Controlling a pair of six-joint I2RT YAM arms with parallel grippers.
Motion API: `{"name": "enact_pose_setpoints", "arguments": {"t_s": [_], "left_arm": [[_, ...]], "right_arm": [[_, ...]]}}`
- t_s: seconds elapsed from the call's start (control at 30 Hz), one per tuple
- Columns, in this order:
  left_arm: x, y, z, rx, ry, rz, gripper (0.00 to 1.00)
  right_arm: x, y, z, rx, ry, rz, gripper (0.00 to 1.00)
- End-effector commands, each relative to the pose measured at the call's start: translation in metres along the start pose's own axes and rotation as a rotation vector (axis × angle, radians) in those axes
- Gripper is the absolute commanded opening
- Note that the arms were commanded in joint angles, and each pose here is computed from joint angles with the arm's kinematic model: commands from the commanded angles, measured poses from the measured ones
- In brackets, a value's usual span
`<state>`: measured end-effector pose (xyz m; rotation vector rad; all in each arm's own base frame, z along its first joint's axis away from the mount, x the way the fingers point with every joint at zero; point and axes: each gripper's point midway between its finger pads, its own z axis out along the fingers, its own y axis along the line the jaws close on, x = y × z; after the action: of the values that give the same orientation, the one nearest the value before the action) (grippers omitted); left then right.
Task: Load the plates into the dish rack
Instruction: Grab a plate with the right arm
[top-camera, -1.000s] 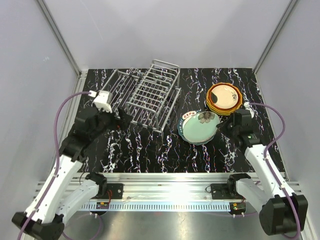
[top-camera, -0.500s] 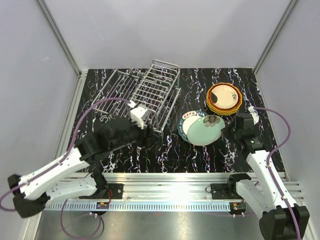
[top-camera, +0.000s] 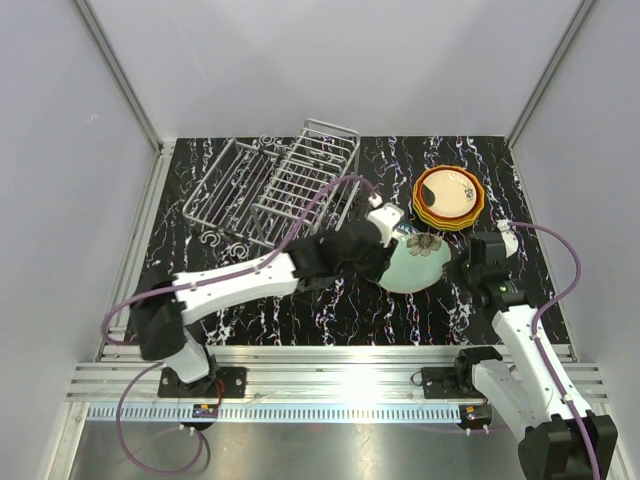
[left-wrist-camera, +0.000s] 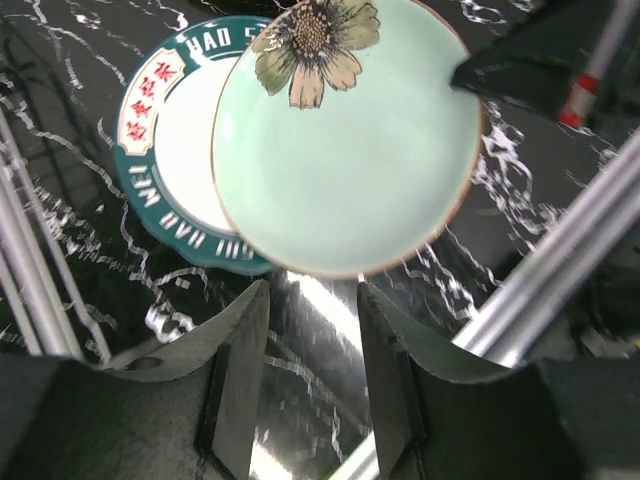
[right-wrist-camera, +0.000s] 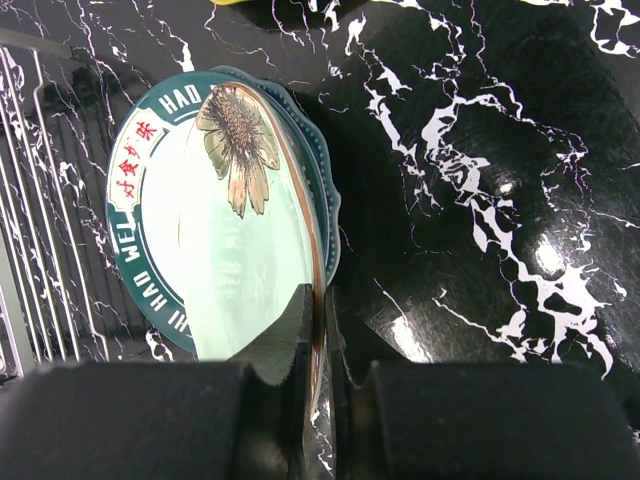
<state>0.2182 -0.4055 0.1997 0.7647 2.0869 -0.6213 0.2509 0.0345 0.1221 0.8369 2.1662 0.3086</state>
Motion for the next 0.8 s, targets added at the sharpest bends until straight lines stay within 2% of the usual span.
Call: {"name": "enact_pose_setpoints", "arguments": {"t_s": [0.0, 0.27, 0.43, 0.57, 0.77], "left_arm": [[-0.015, 0.0, 0.03, -0.06, -0.035, -0.018, 0.43], [0.026, 0.027, 0.084, -0.136, 0.035, -0.152, 0.4], [0.031, 0.048, 0.106, -0.157, 0.031, -0.201, 0.38], [0.043, 0.056, 0.124, -0.161, 0.072, -0.209, 0.38], [0.049, 0.067, 0.141, -0.168, 0.089, -0.253, 0.32]], "right_arm": [[-0.021, 0.018, -0.002, -0.067, -0.088, 0.039, 0.0], [-0.014, 0.015, 0.005, -0.066, -0.067, 0.043, 0.0], [-0.011, 0.014, 0.009, -0.071, -0.062, 0.046, 0.0], [-0.009, 0.014, 0.011, -0.069, -0.057, 0.043, 0.0], [-0.008, 0.014, 0.014, -0.071, -0.054, 0.041, 0.0]]}}
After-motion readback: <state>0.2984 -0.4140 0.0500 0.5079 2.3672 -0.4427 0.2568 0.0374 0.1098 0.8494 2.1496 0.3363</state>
